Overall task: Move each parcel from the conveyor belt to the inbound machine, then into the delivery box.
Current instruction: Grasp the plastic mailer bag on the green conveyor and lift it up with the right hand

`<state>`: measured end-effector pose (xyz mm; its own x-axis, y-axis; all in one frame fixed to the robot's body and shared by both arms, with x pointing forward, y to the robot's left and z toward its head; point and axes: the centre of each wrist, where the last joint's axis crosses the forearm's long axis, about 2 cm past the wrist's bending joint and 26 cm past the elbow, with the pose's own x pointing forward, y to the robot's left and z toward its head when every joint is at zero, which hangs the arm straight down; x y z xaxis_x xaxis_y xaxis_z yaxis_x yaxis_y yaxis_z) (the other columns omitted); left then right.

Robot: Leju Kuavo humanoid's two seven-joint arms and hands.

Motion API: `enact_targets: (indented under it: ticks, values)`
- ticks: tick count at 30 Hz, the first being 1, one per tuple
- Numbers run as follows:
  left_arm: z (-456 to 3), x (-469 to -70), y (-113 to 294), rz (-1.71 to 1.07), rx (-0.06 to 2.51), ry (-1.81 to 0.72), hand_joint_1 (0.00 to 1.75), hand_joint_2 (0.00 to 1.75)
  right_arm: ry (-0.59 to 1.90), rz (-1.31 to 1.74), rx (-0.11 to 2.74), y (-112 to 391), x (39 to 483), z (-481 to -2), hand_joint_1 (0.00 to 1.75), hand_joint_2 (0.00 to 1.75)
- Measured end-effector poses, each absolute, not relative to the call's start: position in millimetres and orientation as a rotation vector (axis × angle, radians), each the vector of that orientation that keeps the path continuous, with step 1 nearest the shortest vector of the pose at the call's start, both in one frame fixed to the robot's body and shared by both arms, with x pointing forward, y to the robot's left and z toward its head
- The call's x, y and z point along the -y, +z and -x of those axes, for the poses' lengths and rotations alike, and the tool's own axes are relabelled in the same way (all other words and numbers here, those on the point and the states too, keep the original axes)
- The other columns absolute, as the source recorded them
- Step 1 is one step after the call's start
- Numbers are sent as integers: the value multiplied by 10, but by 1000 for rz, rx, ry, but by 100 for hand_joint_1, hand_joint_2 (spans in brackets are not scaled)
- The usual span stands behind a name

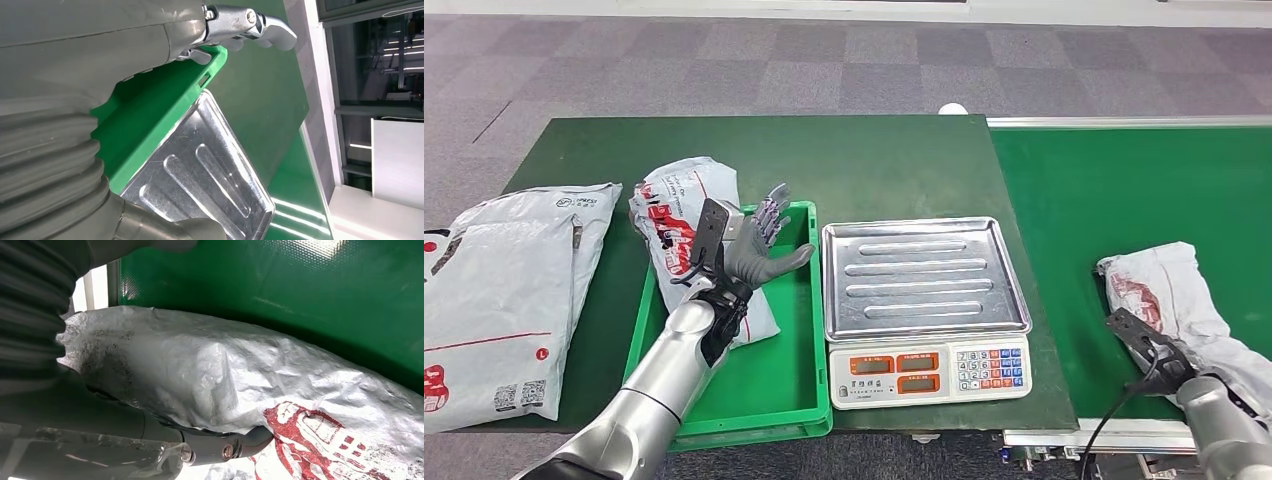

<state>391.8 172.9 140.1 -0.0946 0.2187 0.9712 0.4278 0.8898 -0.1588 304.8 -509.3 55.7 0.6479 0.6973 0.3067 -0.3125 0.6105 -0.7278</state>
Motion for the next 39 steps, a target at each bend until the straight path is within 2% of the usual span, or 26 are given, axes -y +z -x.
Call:
enact_targets:
  ticks: [11, 12, 14, 15, 16, 18, 21, 30, 39]
  values:
    - [-3923, -1745, 1397, 499, 1681, -179, 0, 175, 627, 675, 621, 545, 5089, -3044, 3, 175]
    - [-3923, -1746, 1397, 498, 1683, -179, 0, 175, 630, 675, 621, 546, 5089, -3045, 24, 175]
    - [-3924, -1748, 1394, 496, 1690, -178, 0, 175, 635, 679, 621, 551, 5083, -3055, 95, 175]
    - [-3925, -1749, 1392, 493, 1692, -177, 0, 175, 635, 686, 620, 554, 5074, -3065, 125, 175]
    - [-3926, -1749, 1391, 491, 1693, -176, 0, 175, 632, 695, 621, 558, 5062, -3078, 136, 175]
    - [-3928, -1738, 1392, 489, 1693, -178, 0, 175, 620, 728, 617, 571, 5030, -3112, 142, 175]
    - [-3940, -1695, 1412, 494, 1693, -184, 0, 175, 610, 777, 612, 594, 4991, -3161, 172, 175]
    - [-3956, -1616, 1441, 507, 1701, -188, 0, 175, 641, 1002, 678, 559, 4711, -3236, 175, 175]
    - [-3965, -1662, 1434, 509, 1706, -164, 0, 175, 665, 1100, 740, 644, 4660, -3278, 175, 175]
